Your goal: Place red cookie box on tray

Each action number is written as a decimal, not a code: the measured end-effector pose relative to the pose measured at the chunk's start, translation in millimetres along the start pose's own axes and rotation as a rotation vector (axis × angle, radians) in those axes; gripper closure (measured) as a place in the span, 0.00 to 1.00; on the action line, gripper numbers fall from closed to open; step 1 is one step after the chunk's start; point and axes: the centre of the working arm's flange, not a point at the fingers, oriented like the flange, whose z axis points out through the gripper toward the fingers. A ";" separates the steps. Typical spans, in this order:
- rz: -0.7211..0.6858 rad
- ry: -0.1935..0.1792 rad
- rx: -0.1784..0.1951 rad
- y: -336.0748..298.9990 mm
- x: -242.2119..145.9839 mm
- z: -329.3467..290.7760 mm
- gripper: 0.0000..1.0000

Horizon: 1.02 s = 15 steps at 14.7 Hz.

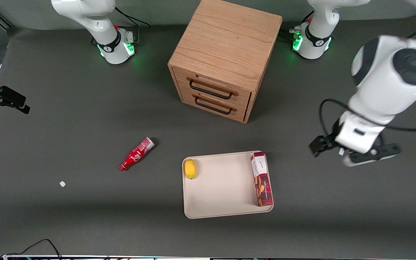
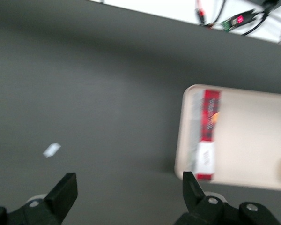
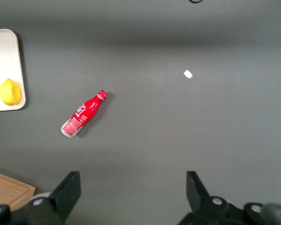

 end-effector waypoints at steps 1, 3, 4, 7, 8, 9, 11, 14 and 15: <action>0.001 -0.014 0.007 -18.2 -1.9 -12.5 0.00; -0.001 -0.049 0.011 -48.6 -7.7 -32.0 0.00; 0.017 -0.062 0.015 -62.3 -10.5 -40.8 0.00; 0.071 -0.084 0.036 -104.6 -18.5 -67.6 0.00; 0.086 -0.083 0.040 -115.9 -21.7 -75.6 0.00; 0.107 -0.085 0.040 -124.2 -26.8 -81.5 0.00; 0.153 -0.108 0.043 -132.7 -41.8 -89.3 0.00; 0.216 -0.154 0.051 -137.8 -61.2 -98.5 0.00; 0.226 -0.156 0.050 -139.3 -64.4 -101.6 0.00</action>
